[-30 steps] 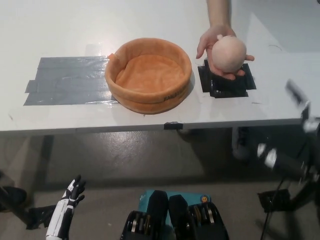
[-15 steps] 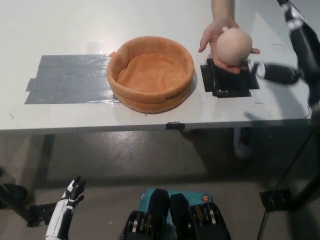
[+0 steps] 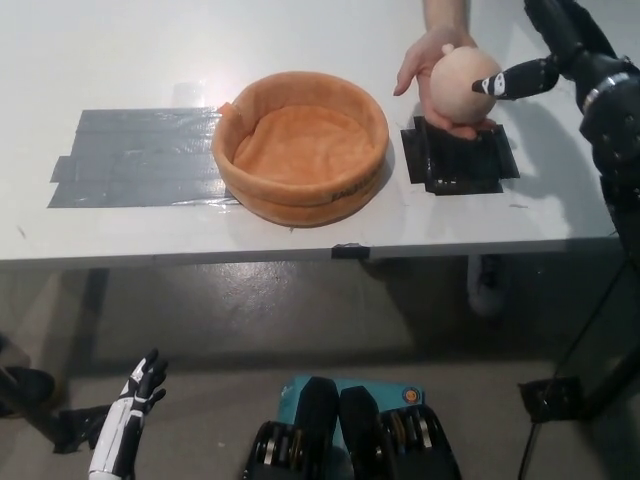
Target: A person hands a emotional support dumpling to the robot which it grabs with its right hand and places in the soft place kept infront of it in the centre of the desk
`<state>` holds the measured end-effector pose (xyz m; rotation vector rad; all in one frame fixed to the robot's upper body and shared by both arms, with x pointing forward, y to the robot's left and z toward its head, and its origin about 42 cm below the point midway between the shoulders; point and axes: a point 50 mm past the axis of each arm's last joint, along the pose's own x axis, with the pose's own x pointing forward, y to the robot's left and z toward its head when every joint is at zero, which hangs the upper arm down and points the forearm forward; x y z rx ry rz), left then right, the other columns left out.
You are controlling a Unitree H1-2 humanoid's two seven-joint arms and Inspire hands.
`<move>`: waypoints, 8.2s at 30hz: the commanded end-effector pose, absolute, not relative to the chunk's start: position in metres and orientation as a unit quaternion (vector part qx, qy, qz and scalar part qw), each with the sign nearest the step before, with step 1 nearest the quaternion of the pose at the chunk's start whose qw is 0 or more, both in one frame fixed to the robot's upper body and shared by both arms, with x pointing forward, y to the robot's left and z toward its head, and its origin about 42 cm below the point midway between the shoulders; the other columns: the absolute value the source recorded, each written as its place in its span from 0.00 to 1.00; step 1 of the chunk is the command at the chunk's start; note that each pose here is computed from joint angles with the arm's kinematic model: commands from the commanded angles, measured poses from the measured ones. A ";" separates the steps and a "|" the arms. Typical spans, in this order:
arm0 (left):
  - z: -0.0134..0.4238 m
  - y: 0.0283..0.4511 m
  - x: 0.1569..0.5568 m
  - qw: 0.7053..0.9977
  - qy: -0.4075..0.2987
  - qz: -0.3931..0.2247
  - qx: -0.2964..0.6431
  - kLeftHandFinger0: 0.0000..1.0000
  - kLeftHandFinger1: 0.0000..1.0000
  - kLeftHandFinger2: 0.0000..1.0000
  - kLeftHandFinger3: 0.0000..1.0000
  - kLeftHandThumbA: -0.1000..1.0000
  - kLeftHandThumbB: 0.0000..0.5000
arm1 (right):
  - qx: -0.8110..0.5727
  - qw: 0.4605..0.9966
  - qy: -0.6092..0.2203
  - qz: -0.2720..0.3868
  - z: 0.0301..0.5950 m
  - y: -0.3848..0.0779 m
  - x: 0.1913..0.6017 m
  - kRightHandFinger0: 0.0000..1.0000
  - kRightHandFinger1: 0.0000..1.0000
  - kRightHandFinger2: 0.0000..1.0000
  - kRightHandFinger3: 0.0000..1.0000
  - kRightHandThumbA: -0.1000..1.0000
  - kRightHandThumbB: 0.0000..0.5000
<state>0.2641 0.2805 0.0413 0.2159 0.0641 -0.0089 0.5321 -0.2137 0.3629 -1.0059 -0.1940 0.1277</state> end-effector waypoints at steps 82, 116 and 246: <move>0.067 0.283 0.290 0.992 -0.017 -0.007 0.123 1.00 1.00 1.00 1.00 1.00 0.95 | -0.384 0.919 -0.082 0.007 0.352 -0.180 0.583 0.27 0.53 0.63 0.64 0.00 0.32; 0.070 0.282 0.295 0.992 -0.021 -0.010 0.120 1.00 1.00 1.00 1.00 1.00 0.95 | 0.259 0.958 -0.082 0.092 0.421 -0.124 0.573 0.00 0.18 0.75 1.00 0.00 0.18; 0.068 0.281 0.288 0.993 -0.011 -0.010 0.116 1.00 1.00 1.00 1.00 1.00 0.98 | -0.030 0.995 -0.074 0.059 0.105 -0.240 0.304 1.00 1.00 1.00 1.00 0.85 0.26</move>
